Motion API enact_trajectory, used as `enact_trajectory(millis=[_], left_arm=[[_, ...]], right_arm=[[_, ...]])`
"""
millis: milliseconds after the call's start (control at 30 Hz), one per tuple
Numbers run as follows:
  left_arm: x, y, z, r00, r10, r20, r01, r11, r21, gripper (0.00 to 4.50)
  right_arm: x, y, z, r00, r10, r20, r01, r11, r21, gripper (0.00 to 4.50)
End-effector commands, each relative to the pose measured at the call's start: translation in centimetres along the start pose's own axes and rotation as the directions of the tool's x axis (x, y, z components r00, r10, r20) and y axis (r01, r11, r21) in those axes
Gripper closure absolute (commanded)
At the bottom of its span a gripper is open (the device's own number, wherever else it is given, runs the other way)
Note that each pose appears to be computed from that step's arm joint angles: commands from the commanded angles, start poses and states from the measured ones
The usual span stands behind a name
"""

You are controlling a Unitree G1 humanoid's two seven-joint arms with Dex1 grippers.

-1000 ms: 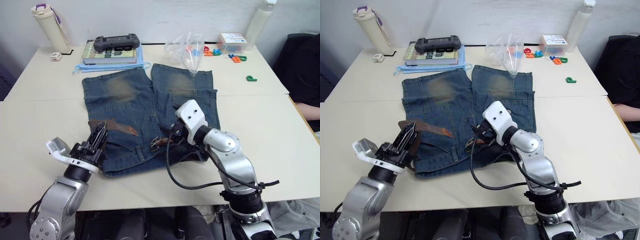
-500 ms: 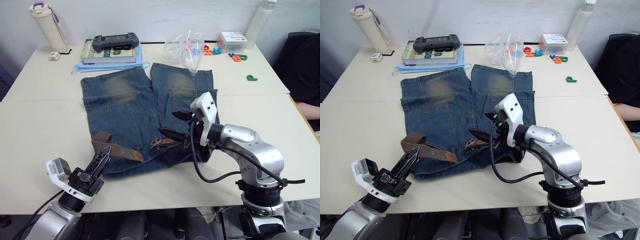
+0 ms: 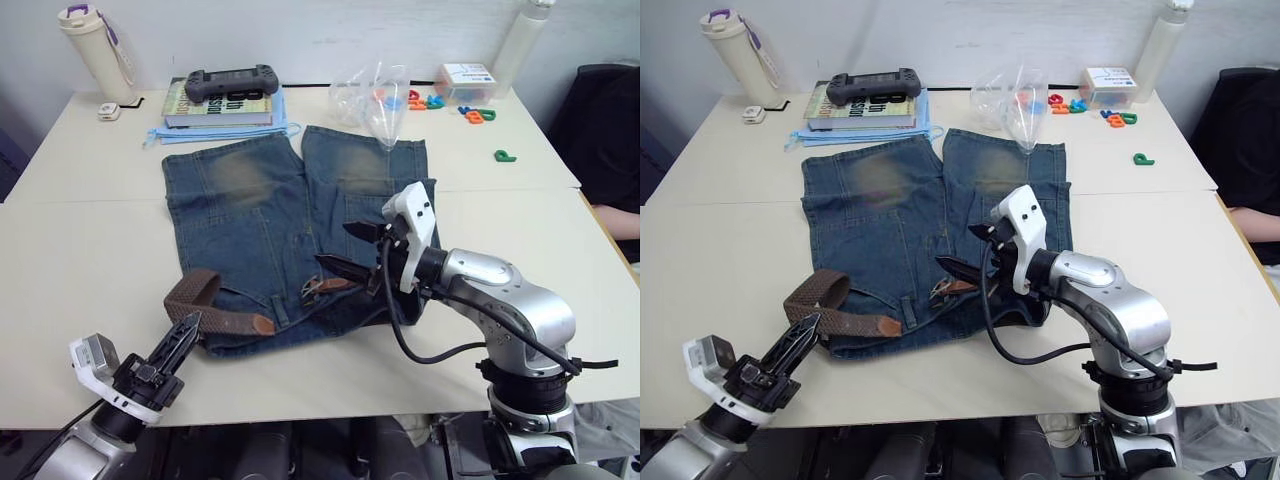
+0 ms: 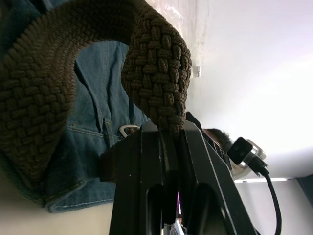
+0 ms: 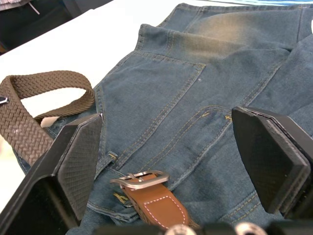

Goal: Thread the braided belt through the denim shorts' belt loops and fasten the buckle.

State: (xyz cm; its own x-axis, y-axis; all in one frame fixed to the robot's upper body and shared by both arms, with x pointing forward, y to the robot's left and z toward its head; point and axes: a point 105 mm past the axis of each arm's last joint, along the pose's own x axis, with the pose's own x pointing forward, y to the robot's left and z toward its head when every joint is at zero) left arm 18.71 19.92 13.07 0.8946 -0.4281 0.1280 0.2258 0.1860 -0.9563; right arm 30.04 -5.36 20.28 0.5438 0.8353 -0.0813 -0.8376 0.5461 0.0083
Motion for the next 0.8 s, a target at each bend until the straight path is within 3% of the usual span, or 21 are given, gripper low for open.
enact_trajectory(millis=[33,167,433,800], left_arm=[[0.6,0.6,0.3,0.999,0.035,0.021,-0.034,0.999,-0.022,4.5],[1.2,0.8,1.4,0.997,0.045,0.069,-0.044,0.999,-0.021,4.5],[1.0,1.8,1.0,0.996,0.09,-0.013,-0.09,0.996,-0.016,4.5],[1.5,1.7,2.2,0.995,0.096,0.027,-0.097,0.994,0.055,4.5]], right_arm=[[-0.4,0.7,1.2,0.999,0.01,0.041,-0.009,0.999,-0.037,0.02],[-0.5,0.6,1.4,0.999,0.003,0.046,-0.001,0.999,-0.036,0.02],[-0.5,0.9,1.5,0.999,0.004,0.051,-0.002,0.999,-0.037,0.02],[-0.5,1.0,1.8,0.998,0.009,0.07,-0.007,1.0,-0.019,0.02]])
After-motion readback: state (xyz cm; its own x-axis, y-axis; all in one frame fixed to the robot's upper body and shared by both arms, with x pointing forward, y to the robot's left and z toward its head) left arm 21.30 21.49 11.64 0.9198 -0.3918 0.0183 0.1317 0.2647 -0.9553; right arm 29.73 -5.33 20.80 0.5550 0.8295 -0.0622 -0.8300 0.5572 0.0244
